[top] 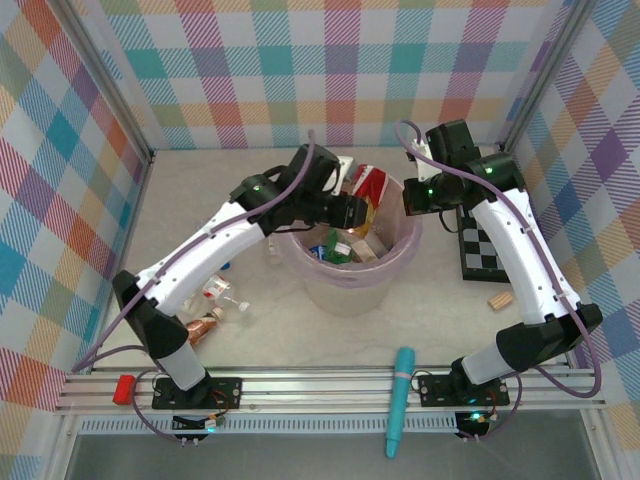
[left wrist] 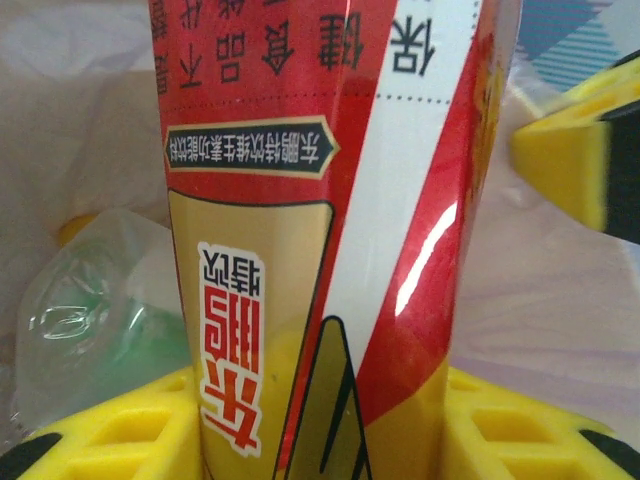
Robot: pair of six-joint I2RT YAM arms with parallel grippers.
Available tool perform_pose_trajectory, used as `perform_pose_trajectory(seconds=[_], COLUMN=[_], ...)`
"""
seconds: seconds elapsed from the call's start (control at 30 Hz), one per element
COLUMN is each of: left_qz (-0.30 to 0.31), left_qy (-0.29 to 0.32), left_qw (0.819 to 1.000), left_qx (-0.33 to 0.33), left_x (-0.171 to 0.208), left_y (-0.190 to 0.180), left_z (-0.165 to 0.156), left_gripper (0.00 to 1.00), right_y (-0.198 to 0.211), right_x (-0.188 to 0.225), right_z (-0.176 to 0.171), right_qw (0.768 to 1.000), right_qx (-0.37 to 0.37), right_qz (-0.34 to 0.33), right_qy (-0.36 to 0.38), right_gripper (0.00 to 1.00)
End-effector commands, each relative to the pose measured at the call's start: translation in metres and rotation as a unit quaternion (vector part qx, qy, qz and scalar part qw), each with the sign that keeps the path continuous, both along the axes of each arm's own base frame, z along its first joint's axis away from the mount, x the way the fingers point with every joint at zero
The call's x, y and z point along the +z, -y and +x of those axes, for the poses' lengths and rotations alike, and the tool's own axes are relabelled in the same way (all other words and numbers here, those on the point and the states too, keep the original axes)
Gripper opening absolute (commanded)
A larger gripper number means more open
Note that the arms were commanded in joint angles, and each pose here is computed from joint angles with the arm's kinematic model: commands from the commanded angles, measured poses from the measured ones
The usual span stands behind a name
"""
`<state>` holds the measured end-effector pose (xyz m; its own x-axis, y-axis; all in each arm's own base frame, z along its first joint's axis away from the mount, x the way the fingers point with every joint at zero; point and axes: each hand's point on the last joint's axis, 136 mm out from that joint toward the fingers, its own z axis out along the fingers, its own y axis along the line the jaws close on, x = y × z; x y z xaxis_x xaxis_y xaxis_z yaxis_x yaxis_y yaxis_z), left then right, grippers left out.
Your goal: Put the plastic bottles in the bin
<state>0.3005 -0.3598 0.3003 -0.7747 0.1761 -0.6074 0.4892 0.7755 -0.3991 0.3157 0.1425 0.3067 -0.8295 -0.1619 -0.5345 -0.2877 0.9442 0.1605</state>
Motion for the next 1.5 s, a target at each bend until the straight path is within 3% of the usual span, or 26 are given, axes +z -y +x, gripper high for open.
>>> perform_pose_trajectory(seconds=[0.0,0.1,0.23,0.33,0.63,0.83,0.97,1.2,1.47], left_qz=[0.023,0.035,0.030,0.025,-0.008,-0.013,0.001,-0.015,-0.026], left_qy=[-0.016,-0.028,-0.022,-0.008,0.052,0.135,0.157,0.122,0.020], left_qw=[1.000,0.999,0.999,1.000,0.999,0.990,0.985,0.977,0.963], left_qx=[0.009,0.008,0.003,0.001,0.002,0.032,0.071,0.172,0.267], left_x=[-0.013,-0.028,-0.024,-0.013,0.040,0.108,0.125,0.099,0.005], left_y=[0.002,0.005,0.008,0.007,-0.008,-0.043,-0.085,-0.172,-0.231], left_z=[-0.005,-0.006,-0.007,-0.008,-0.014,-0.015,-0.013,-0.003,0.022], left_gripper=[0.46,0.50,0.70,0.79,0.86,0.89,0.90,0.90,0.90], right_y=[-0.006,-0.007,-0.007,-0.007,-0.007,-0.007,-0.007,-0.007,-0.005], right_x=[0.021,0.021,0.021,0.021,0.019,0.018,0.019,0.021,0.022], right_z=[-0.001,0.000,0.000,0.001,0.001,0.002,0.001,0.000,-0.002], right_qw=[0.999,0.999,0.999,0.999,0.999,0.999,0.999,0.999,0.999], right_qx=[0.007,0.008,0.010,0.010,0.010,0.009,0.010,0.013,0.013], right_qz=[0.028,0.029,0.027,0.026,0.023,0.024,0.023,0.024,0.022], right_qy=[0.033,0.034,0.033,0.034,0.033,0.032,0.033,0.034,0.035], right_gripper=[0.02,0.02,0.01,0.02,0.02,0.02,0.02,0.02,0.02])
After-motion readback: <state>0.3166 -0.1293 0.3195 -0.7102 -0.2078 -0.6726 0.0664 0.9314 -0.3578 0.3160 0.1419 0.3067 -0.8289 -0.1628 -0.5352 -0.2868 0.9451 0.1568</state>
